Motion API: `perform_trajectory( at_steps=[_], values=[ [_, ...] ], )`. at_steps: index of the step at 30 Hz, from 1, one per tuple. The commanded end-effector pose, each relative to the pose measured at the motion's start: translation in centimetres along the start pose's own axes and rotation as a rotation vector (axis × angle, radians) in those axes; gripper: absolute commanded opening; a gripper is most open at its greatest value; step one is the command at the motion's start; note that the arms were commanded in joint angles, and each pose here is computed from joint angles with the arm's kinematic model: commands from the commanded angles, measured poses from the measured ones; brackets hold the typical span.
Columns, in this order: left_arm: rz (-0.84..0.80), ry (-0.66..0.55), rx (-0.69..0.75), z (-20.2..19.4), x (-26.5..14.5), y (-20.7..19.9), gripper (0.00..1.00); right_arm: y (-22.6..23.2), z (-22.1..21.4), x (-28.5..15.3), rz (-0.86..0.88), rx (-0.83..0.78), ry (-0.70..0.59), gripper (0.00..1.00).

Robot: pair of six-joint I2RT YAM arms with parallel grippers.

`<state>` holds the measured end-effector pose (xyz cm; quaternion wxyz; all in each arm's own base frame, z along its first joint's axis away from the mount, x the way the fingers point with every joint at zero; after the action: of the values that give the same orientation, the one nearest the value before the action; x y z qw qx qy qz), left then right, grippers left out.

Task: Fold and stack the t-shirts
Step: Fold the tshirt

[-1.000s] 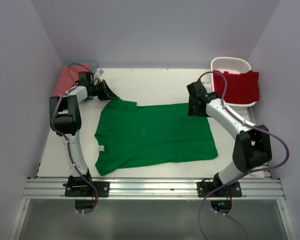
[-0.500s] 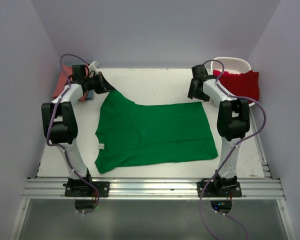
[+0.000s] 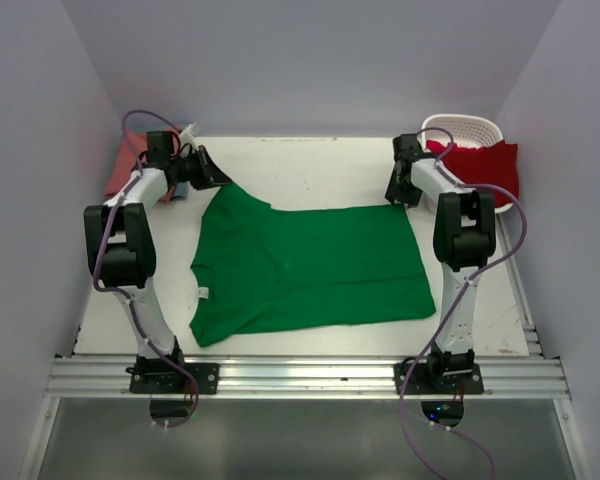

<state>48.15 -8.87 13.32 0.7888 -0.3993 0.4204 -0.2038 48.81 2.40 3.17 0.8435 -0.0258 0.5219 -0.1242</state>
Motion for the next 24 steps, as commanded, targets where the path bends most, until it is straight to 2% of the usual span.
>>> perform_trajectory(
  at_steps=[1,2,3,5,6,11,16,19,24],
  values=[
    [-0.019,-0.005,0.015,0.2,-0.1,-0.7,0.00,0.3,1.3,0.1,0.021,0.027,-0.032,0.47],
    [-0.016,-0.002,0.012,0.1,-0.1,-0.7,0.00,0.2,1.3,0.1,0.021,0.028,-0.031,0.43],
    [-0.014,-0.002,0.013,0.1,-0.1,-0.7,0.00,0.3,1.3,0.1,0.023,0.027,-0.031,0.30],
    [-0.009,-0.006,0.014,0.1,-0.1,-0.6,0.00,0.2,1.4,-0.1,0.025,0.030,-0.033,0.15],
    [-0.003,-0.007,0.012,0.2,0.0,-0.5,0.00,0.2,1.4,-0.2,0.023,0.032,-0.037,0.00],
    [0.014,-0.036,0.022,0.9,-0.8,-1.2,0.00,-0.3,1.7,-1.3,0.020,0.035,-0.056,0.00],
    [0.123,-0.141,0.046,2.6,-3.1,-2.0,0.00,-1.6,3.0,-4.8,0.003,0.052,-0.136,0.00],
    [0.191,-0.164,0.039,1.9,-4.5,-1.5,0.00,-2.5,3.2,-6.5,-0.015,0.059,-0.172,0.00],
    [0.212,-0.171,0.041,0.1,-6.1,-1.7,0.00,-3.1,2.7,-8.2,-0.017,0.068,-0.198,0.00]
  ],
)
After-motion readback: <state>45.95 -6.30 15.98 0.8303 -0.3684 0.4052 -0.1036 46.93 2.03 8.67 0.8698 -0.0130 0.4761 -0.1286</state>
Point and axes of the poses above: each gripper's point midway between its finger pads, its own x axis out along the fingers, its own y axis along the line the jaws close on, z = x × y, the point moved 1 cm from there along -x, back along the fingers, and after that the axes turned 14 degrees about -x, right-handed, at the moved point
